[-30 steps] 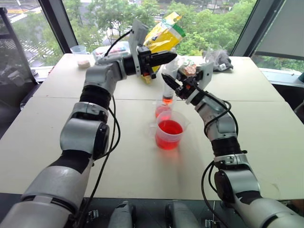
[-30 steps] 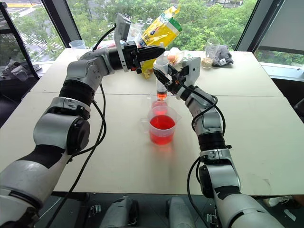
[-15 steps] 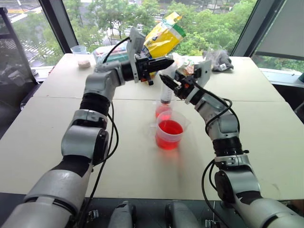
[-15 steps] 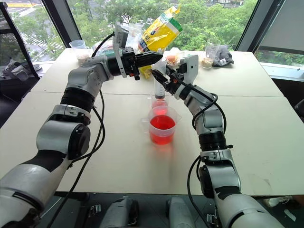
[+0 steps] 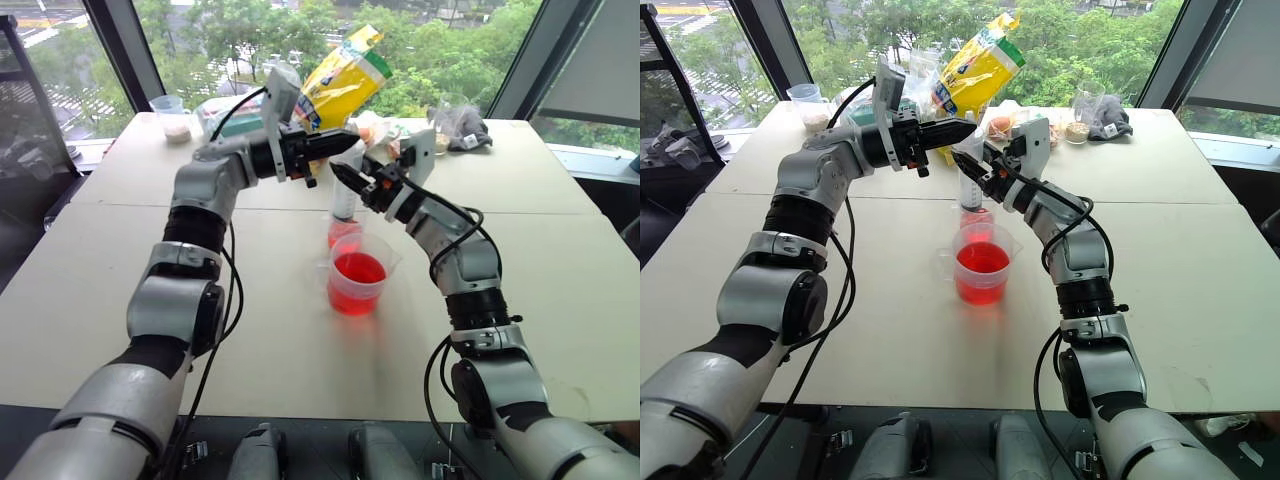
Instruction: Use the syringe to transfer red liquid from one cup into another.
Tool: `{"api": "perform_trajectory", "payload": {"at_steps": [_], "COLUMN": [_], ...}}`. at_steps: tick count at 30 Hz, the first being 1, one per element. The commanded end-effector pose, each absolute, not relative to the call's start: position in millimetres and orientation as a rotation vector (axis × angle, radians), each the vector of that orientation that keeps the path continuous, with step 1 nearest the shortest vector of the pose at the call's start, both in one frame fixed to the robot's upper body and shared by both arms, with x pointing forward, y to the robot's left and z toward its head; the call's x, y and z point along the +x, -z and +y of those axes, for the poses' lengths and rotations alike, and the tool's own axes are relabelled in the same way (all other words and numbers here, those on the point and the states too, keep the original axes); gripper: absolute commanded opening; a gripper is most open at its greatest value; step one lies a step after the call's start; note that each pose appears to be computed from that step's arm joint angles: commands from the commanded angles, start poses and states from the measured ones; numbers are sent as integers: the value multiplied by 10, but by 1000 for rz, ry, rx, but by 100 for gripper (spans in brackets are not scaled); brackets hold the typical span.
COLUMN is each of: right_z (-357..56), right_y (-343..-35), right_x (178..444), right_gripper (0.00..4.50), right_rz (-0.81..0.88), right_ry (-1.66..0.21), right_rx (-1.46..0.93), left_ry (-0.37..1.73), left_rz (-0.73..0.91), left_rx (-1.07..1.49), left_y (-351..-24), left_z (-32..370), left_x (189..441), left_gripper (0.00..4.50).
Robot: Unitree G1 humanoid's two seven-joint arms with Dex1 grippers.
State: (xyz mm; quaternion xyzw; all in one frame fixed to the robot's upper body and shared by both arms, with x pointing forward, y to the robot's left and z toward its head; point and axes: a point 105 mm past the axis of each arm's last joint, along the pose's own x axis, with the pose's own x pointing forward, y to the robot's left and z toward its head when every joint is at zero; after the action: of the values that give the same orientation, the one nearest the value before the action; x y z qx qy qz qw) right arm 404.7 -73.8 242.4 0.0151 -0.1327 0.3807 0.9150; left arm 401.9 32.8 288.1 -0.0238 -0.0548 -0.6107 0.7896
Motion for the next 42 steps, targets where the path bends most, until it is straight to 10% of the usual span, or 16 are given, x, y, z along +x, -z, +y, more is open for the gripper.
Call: {"api": "perform_trajectory", "payload": {"at_steps": [1,9,22,29,37,42], "right_z": [-789,-819,-857,-1229,-1652,-2186], "right_y": [-3072,-3001,-3028,-3485,-3119,-2234], "right_x": [3885,3920,3922,4052,3863,3795], "right_gripper": [144,144,144,144,144,144], "right_rz": [-517,-495,-470,-168,382,686], "right_ry": [-772,-759,-747,-535,-354,-188], "right_rx": [-3,0,36,214,110,84], "left_ry": [1338,1292,1204,1245,1281,1261], "left_rz": [-47,-118,-157,-96,-58,-33], "left_rx": [-50,-40,21,16,-37,-23], "left_y": [-2796,-3004,-3199,-2905,-2676,-2478], "left_z": [276,471,1116,1163,1077,1062], "left_x": [4002,4002,3904,3705,3511,3425], "left_gripper": [58,438,438,438,438,438]}}
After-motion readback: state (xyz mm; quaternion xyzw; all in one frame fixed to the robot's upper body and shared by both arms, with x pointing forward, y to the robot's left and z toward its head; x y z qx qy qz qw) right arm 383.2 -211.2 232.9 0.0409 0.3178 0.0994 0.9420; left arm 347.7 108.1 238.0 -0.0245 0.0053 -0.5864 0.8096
